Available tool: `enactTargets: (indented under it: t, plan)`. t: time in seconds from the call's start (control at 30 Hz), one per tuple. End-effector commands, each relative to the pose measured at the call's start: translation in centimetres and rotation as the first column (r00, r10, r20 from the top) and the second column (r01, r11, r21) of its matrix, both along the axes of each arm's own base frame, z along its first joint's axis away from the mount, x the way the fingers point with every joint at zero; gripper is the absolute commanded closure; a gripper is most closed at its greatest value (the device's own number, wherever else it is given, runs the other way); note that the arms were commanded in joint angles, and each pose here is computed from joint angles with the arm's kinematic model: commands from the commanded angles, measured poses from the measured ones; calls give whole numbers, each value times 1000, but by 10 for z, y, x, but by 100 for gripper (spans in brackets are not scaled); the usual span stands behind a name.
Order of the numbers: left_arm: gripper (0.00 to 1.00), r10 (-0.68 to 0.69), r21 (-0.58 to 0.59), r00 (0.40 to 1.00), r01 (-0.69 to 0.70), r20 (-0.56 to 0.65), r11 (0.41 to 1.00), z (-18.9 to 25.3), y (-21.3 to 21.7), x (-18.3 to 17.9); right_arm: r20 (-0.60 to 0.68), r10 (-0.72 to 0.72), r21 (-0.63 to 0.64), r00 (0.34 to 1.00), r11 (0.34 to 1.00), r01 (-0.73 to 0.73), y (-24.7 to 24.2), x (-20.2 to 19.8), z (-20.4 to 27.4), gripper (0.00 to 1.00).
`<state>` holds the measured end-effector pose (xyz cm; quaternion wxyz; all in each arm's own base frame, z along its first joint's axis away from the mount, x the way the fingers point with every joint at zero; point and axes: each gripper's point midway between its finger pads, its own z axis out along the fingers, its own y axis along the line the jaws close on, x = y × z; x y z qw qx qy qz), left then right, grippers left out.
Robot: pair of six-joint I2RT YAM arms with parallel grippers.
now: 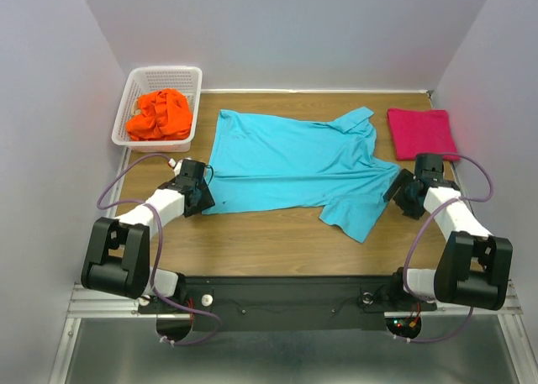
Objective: Fold and stack the t-shirts
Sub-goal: Flatten the tshirt out
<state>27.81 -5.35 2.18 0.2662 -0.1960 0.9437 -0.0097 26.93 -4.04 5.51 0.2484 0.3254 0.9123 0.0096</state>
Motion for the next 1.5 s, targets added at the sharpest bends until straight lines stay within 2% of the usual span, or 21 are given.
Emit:
enactTargets:
  t: [0.0, 0.17, 0.23, 0.27, 0.3, 0.47, 0.73, 0.93, 1.1, 1.3, 1.33, 1.4, 1.43, 1.47]
  plan:
    - [46, -4, -2, 999, 4, -50, 1000, -14, -1, -12, -9, 27, 27, 1000, 999, -27, 6, -4, -3, 26]
    - [62, -15, -23, 999, 13, -46, 1000, -16, -6, -10, -17, 68, 77, 998, 995, -66, 14, 4, -8, 27]
    - [72, -18, -22, 999, 17, -37, 1000, -15, -6, -10, 0, 74, 89, 997, 993, -74, 16, 11, -5, 28]
    - [74, -18, -21, 999, 18, -34, 1000, -14, -5, -10, 11, 72, 89, 997, 993, -73, 15, 15, -4, 28]
    - [82, -16, -23, 1000, 15, -25, 1000, -12, -5, -9, 27, 72, 83, 997, 994, -74, 14, 22, -1, 30]
    - [100, -18, -28, 1000, 18, -7, 999, -9, -6, -8, 46, 68, 92, 997, 993, -73, 13, 39, 3, 34]
    - [100, -22, -36, 1000, 22, 10, 999, -6, -7, -8, 42, 27, 51, 999, 998, -29, 0, 57, 3, 40]
    - [100, -22, -39, 1000, 23, 16, 999, -5, -7, -8, 42, 33, 93, 999, 995, -37, 6, 67, -5, 47]
    - [100, -22, -41, 1000, 22, 18, 999, -5, -7, -7, 3, 47, 130, 999, 990, -47, 12, 66, -23, 47]
    - [100, -13, -43, 999, 14, 41, 999, 3, -7, -4, -32, 35, 121, 999, 992, -31, 10, 55, -33, 68]
    - [100, -9, -42, 999, 11, 49, 999, 6, -7, -2, -29, 29, 114, 999, 993, -25, 9, 54, -32, 79]
    - [100, -1, -23, 997, 3, 80, 1000, 20, -2, 7, -4, 19, 93, 1000, 996, -18, 5, 57, -22, 89]
    - [100, 1, -14, 996, 0, 91, 1000, 26, 1, 11, 29, 8, 66, 1000, 998, -10, 0, 61, -10, 99]
    - [100, 17, -11, 994, -16, 110, 1000, 34, 6, 16, 51, 10, 57, 999, 998, -12, -1, 63, 0, 99]
